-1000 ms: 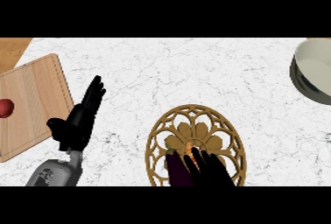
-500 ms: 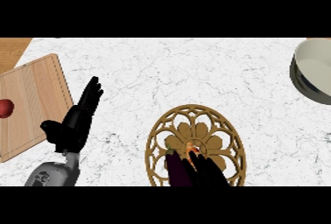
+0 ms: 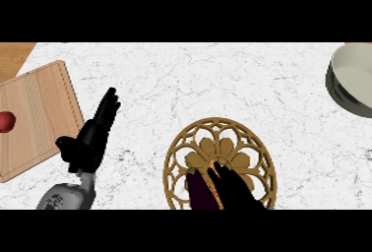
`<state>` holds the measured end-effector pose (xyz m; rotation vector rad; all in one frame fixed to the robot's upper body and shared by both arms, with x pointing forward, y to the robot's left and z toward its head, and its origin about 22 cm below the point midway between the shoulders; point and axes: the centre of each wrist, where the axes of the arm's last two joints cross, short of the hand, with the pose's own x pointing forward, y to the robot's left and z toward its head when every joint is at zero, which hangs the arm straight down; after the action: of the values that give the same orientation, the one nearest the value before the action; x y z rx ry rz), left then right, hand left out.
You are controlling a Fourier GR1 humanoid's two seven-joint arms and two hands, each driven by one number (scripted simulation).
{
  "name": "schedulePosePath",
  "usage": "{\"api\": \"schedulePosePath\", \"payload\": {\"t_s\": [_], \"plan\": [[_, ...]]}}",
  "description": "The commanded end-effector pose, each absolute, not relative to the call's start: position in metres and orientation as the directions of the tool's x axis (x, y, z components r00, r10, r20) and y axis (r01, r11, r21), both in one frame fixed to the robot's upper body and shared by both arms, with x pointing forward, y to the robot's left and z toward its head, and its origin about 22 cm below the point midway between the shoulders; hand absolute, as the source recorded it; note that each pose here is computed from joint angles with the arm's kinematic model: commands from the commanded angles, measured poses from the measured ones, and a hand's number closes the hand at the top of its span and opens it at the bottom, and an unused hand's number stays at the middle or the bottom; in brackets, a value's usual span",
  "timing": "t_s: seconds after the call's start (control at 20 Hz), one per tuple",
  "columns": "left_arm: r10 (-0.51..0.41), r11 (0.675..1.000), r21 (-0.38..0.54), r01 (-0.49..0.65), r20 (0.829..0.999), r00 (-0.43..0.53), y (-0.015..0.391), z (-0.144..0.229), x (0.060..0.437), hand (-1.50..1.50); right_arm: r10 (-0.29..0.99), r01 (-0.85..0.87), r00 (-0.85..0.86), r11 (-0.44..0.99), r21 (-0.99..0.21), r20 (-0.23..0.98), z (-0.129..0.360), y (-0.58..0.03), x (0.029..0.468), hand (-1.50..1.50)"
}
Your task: Pick the croissant from the placemat and place it in the bowl
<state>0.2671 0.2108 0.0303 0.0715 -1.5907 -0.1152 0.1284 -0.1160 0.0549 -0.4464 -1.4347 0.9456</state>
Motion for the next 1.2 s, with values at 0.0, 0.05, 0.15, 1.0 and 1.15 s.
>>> {"api": "schedulePosePath", "payload": {"t_s": [0.0,0.05,0.15,1.0,1.15], "plan": [[-0.117,0.993,0.117,0.02,0.993,-0.029,0.223,0.03,0.264,0.0,0.758,-0.277,-0.135,0.589,-0.759,0.638,0.037,-0.109,0.139,-1.5],[-0.109,0.993,0.109,0.047,0.994,-0.019,0.232,0.022,0.273,0.0,0.763,-0.268,-0.113,0.594,-0.759,0.637,0.03,-0.115,0.152,-1.5],[-0.114,0.993,0.115,0.026,0.993,-0.019,0.222,0.034,0.259,0.0,0.772,-0.243,-0.119,0.587,-0.772,0.624,0.047,-0.123,0.149,-1.5],[-0.118,0.992,0.119,0.031,0.993,-0.026,0.216,0.04,0.278,0.0,0.9,-0.34,-0.218,0.293,-0.894,0.378,-0.013,-0.126,0.175,1.5],[-0.117,0.993,0.118,0.024,0.993,-0.027,0.212,0.029,0.261,0.0,0.893,-0.324,-0.288,0.25,-0.912,0.347,-0.01,-0.119,0.156,1.5]]}}
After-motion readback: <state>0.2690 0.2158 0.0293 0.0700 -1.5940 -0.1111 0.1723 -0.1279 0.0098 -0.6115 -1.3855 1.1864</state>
